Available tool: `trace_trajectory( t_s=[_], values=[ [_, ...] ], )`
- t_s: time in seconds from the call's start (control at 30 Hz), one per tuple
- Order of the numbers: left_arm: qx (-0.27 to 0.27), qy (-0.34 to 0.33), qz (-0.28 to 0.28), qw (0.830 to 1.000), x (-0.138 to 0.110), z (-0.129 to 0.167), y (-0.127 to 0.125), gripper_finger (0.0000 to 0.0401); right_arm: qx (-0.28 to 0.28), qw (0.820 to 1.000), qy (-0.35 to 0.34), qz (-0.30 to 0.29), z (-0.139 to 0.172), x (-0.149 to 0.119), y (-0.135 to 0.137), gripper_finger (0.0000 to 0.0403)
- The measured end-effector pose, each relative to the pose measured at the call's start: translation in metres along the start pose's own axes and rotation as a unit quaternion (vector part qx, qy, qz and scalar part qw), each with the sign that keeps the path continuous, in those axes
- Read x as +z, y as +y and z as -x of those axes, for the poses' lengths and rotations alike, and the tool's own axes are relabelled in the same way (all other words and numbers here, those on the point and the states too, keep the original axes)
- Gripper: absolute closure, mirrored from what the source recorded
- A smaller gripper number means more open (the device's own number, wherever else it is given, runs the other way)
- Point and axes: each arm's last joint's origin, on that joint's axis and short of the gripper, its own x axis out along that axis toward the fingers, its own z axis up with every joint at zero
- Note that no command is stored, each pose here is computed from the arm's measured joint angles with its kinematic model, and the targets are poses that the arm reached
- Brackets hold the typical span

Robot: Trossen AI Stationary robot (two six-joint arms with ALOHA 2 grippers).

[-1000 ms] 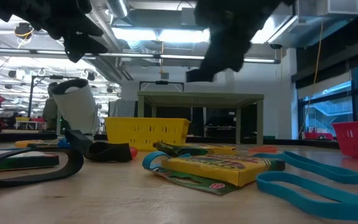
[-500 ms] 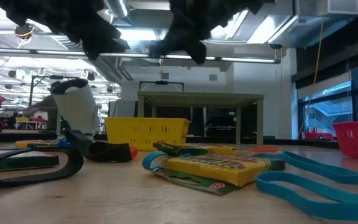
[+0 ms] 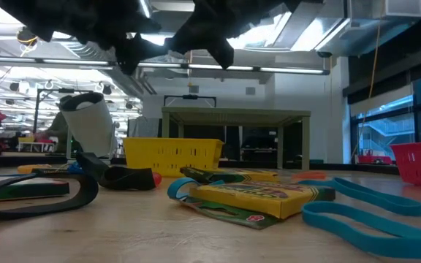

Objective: Pick & Place Office Desk Supplies
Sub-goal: Put the black rubber band into the yellow bin

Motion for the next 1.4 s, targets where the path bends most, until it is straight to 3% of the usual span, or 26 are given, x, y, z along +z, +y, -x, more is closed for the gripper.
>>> trace_trajectory(
  t_s=[0.23, 0.43, 0.77, 1.03, 1.4],
  values=[
    [-0.010, -0.007, 0.001, 1.000, 0.000, -0.005, 0.000, 0.0188, 0.005, 1.000, -0.011, -0.001, 0.000, 0.002, 0.001, 0.0398],
    [-0.025, -0.014, 0.005, 1.000, 0.001, -0.005, -0.001, 0.0216, 0.023, 1.000, -0.021, 0.000, 0.000, 0.004, 0.004, 0.0398],
    [-0.056, -0.010, 0.007, 0.998, 0.002, -0.005, -0.003, 0.0293, 0.049, 0.998, -0.048, 0.005, 0.001, 0.010, 0.007, 0.0399],
    [-0.077, -0.014, 0.000, 0.997, 0.003, -0.005, -0.005, 0.0389, 0.068, 0.997, -0.045, 0.007, 0.002, 0.009, 0.013, 0.0394],
    [-0.033, -0.011, -0.002, 0.999, 0.005, -0.006, -0.002, 0.0397, 0.068, 0.997, -0.029, 0.000, 0.003, 0.007, 0.013, 0.0306]
  ],
)
